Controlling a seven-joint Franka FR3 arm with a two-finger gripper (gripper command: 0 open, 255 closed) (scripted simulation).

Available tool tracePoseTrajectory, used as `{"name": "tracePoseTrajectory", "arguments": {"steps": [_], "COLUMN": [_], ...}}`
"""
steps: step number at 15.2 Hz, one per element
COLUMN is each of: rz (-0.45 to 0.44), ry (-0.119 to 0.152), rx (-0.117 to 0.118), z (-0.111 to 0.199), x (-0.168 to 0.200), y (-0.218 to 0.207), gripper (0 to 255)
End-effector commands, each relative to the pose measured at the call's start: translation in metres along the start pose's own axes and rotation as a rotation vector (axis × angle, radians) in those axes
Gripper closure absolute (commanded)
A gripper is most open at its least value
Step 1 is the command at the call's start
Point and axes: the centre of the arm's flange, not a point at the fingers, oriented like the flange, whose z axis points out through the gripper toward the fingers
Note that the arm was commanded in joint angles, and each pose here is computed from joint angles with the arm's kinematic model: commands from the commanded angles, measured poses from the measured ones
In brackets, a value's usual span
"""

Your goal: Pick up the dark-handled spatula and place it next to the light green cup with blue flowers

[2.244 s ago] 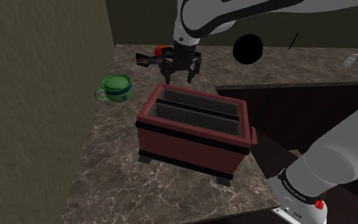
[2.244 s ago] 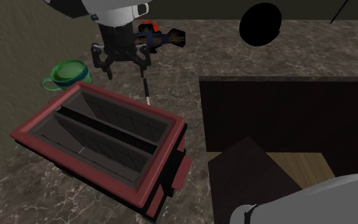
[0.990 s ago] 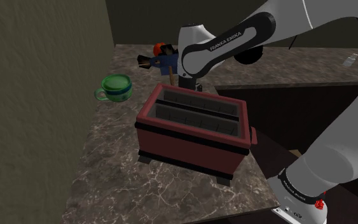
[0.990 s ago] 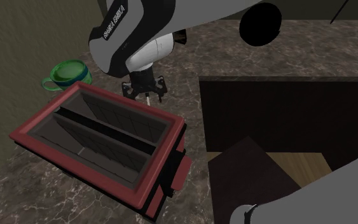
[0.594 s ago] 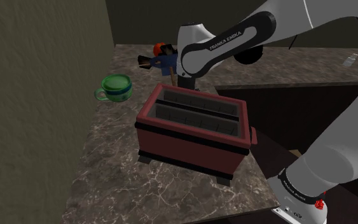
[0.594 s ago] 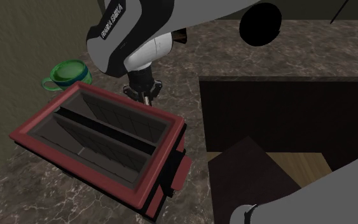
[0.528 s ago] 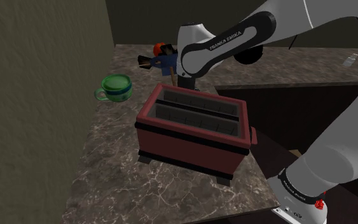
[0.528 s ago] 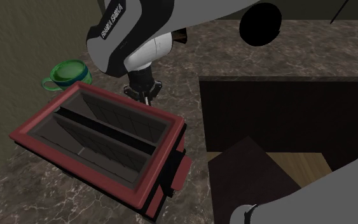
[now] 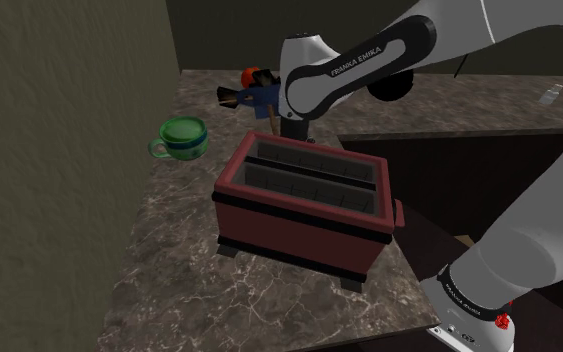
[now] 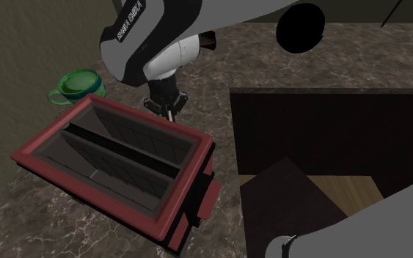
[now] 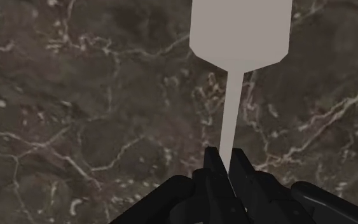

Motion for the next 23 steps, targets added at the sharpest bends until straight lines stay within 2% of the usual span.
{"name": "tracePoseTrajectory", "arguments": {"steps": [1,23], "rz": [0.003,0.003], "ry": [-0.001,-0.001], "rx": [0.000,0.000], "z": [-0.009,-0.124], "x": [0.000,-0.010], "y": [0.002,0.002], "gripper": [255,255]}}
